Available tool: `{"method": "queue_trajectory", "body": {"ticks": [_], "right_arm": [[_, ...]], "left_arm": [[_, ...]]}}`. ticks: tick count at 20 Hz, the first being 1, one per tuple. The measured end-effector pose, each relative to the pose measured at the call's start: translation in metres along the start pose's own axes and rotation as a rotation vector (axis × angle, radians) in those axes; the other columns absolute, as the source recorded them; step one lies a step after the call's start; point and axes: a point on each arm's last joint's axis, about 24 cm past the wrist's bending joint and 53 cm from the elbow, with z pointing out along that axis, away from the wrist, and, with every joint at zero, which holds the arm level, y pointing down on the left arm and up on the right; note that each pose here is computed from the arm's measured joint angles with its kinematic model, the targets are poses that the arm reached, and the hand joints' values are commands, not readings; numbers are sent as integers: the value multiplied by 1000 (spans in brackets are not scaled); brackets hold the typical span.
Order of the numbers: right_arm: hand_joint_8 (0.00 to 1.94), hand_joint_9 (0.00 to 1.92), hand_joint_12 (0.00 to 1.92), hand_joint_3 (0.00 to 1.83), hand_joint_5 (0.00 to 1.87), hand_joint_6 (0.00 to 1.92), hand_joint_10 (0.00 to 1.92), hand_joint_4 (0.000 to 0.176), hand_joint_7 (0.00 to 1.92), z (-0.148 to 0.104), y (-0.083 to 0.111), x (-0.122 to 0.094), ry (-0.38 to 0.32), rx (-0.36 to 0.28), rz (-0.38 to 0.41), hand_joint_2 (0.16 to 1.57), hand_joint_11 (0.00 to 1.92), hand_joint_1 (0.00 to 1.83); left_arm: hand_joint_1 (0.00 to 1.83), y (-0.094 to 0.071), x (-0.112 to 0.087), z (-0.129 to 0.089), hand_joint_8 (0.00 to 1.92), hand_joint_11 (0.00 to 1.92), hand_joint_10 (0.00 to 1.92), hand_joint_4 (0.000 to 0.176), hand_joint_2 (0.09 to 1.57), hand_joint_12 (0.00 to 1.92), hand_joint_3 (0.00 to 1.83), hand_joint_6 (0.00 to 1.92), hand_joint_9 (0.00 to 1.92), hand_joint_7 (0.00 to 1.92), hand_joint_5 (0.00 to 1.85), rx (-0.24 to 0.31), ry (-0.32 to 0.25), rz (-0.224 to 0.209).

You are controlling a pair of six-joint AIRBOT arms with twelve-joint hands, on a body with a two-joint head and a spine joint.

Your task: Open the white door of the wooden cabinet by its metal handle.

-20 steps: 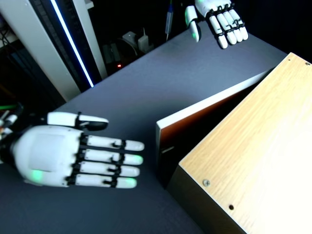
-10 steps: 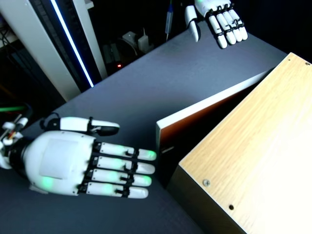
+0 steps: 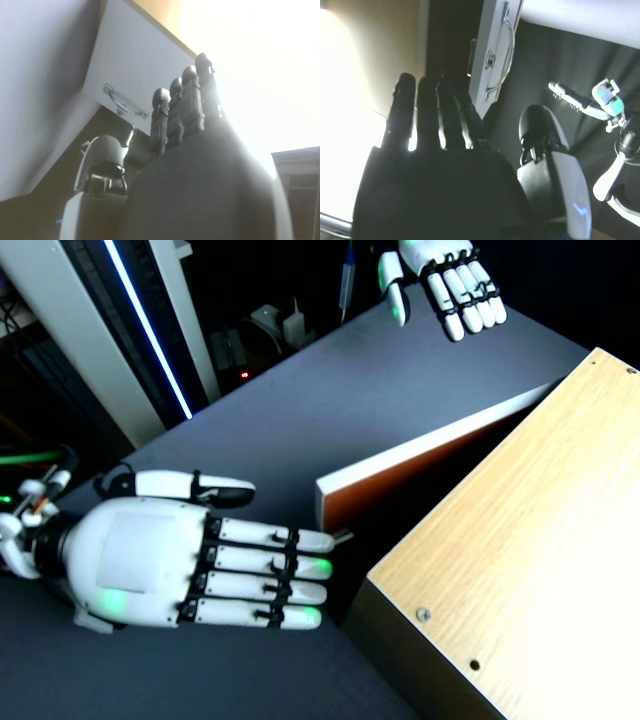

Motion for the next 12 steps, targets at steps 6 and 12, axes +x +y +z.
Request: {"method": "queue_trajectory", "body": {"ticks": [6,12], "right_arm": [[0,0,2,12,11,0,0,0,0,0,18,7,5,-61,7,1501,5,0],[0,0,1,0,16,4,0,0,0,-2,29,18,35,-99,9,1479,3,0]], "left_arm": [[0,0,0,0,1,36,2,0,1557,103,23,1,51,69,139,-1,-1,-1],[0,2,1,-1,1,41,1,0,1562,98,45,1,55,78,146,-7,4,2]]}}
